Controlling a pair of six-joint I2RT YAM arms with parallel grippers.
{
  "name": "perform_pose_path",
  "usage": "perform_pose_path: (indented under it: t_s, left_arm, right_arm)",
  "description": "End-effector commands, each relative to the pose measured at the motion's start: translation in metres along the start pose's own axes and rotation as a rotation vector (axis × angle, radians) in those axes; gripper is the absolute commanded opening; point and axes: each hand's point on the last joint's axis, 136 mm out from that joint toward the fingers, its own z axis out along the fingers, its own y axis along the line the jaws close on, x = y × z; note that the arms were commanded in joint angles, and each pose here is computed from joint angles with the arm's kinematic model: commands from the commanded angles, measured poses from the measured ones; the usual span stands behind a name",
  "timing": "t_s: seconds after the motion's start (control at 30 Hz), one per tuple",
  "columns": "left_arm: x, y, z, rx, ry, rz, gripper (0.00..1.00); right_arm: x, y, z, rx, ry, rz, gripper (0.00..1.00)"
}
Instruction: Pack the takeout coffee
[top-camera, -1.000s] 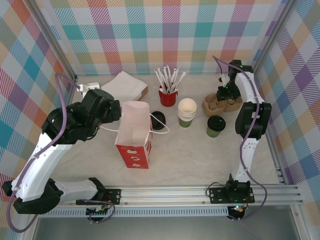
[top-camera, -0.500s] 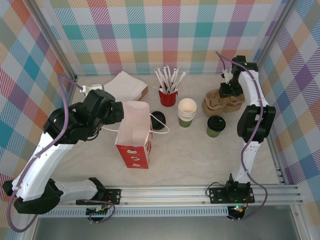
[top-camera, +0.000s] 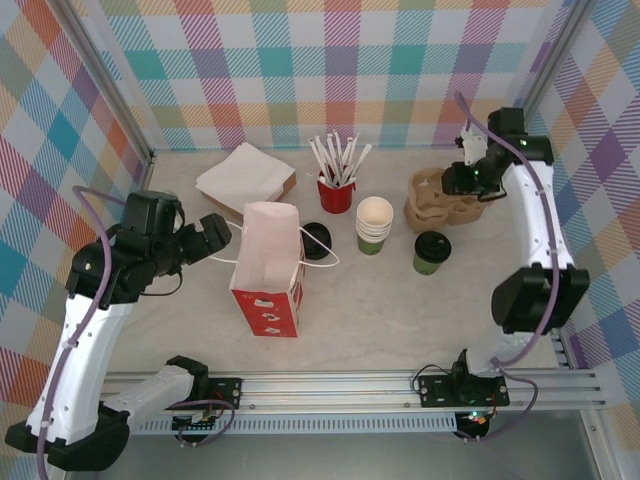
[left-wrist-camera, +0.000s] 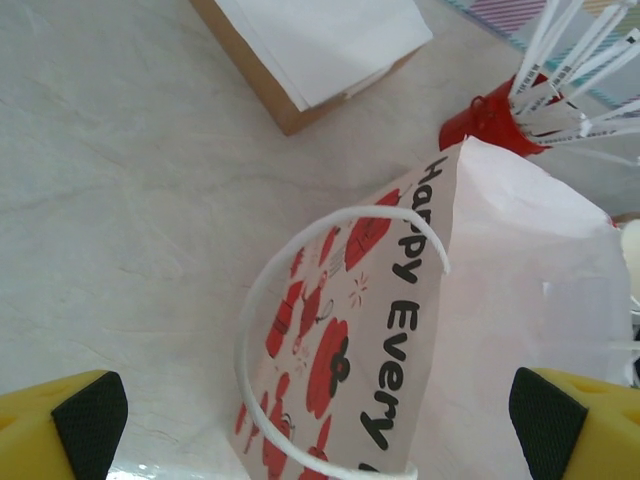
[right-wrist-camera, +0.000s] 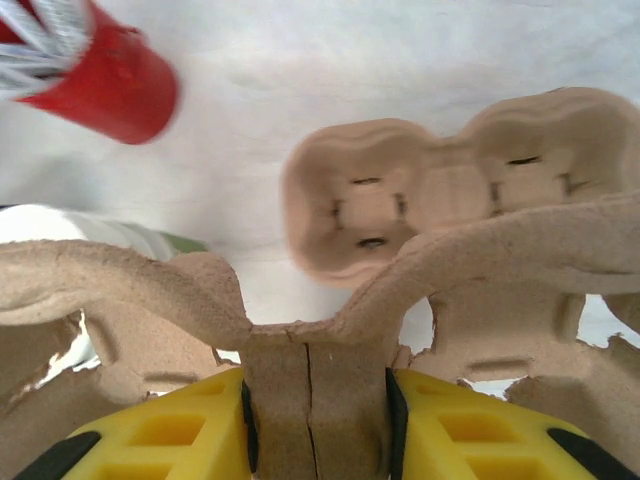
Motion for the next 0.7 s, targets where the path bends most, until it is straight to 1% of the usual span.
perform_pose_path:
  t_s: [0.0, 0.1, 0.2, 0.33, 0.5, 0.67]
  left_arm:
    - [0.016, -0.015, 0.006, 0.13, 0.092, -0.039, 1.0]
    - [0.027, -0.016, 0.014, 0.163, 0.134, -0.072, 1.0]
    - [0.037, -0.021, 0.018, 0.21, 0.17, -0.078, 1.0]
    - [0.05, -0.022, 0.027, 0.245, 0.217, -0.087, 1.0]
    - [0.065, -0.017, 0.043, 0.25, 0.256, -0.081, 0.97]
    - [0.074, -0.01, 0.055, 0.229, 0.277, -0.06, 0.95]
  right_arm:
    - [0.009, 0.043, -0.023, -0.206, -0.062, 0.081, 0.36]
    - [0.02, 0.077, -0.048, -0.32, -0.103, 0.083, 0.36]
    - [0.028, 0.114, -0.071, -0.443, -0.135, 0.065, 0.36]
    - [0.03, 0.164, -0.096, -0.616, -0.154, 0.034, 0.36]
    - [0.026, 0.237, -0.119, -0.818, -0.13, -0.057, 0.37]
    - [0.023, 0.302, -0.129, -0.957, -0.087, -0.158, 0.36]
